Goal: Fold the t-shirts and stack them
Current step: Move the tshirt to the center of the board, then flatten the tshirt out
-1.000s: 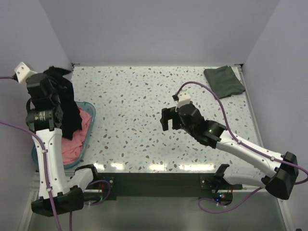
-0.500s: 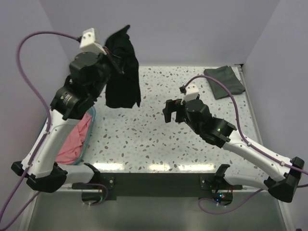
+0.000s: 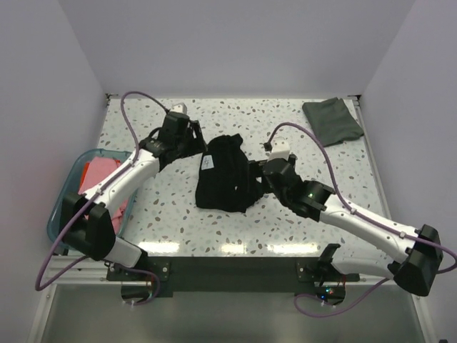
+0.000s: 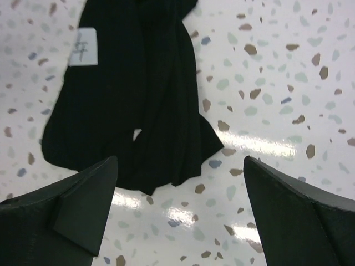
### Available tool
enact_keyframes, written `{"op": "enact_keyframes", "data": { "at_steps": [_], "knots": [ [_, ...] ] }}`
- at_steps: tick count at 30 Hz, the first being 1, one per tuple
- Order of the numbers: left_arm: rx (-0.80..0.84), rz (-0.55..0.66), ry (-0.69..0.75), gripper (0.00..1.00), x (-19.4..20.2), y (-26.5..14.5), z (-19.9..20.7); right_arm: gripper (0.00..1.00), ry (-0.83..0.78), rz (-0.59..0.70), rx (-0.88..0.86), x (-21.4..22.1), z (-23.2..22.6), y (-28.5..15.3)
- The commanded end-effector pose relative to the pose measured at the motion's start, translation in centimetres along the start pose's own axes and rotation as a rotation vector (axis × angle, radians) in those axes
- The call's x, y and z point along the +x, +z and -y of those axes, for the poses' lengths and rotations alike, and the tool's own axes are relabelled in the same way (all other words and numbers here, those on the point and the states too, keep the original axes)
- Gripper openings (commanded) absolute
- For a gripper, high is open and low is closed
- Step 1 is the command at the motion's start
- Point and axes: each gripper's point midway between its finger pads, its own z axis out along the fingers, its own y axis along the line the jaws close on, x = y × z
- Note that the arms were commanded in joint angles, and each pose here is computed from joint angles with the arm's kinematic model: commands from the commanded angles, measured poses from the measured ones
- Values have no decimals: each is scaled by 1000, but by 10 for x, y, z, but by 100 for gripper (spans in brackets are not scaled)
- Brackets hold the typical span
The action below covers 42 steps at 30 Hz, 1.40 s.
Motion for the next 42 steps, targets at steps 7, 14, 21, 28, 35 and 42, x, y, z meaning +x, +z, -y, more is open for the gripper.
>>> {"op": "enact_keyframes", "data": {
  "at_steps": [7, 14, 21, 28, 35, 42],
  "knots": [
    [39, -134, 132, 57, 125, -23, 10, 94, 7, -92, 112, 51, 15, 39],
    [125, -187, 276, 56, 173, -23, 42, 70, 71, -172, 96, 70, 16, 79],
    [125, -134, 326, 61, 163, 4, 66, 61, 95, -215, 69, 80, 4, 97],
    [30, -113, 343, 56, 158, 31, 66, 45, 105, -263, 80, 101, 6, 100],
    [-10, -132, 350, 30, 165, 46, 57, 12, 96, -267, 136, 95, 22, 101],
    [-36, -65, 292, 8, 125, 36, 43, 0, 113, -247, 185, 79, 47, 99]
  ]
}}
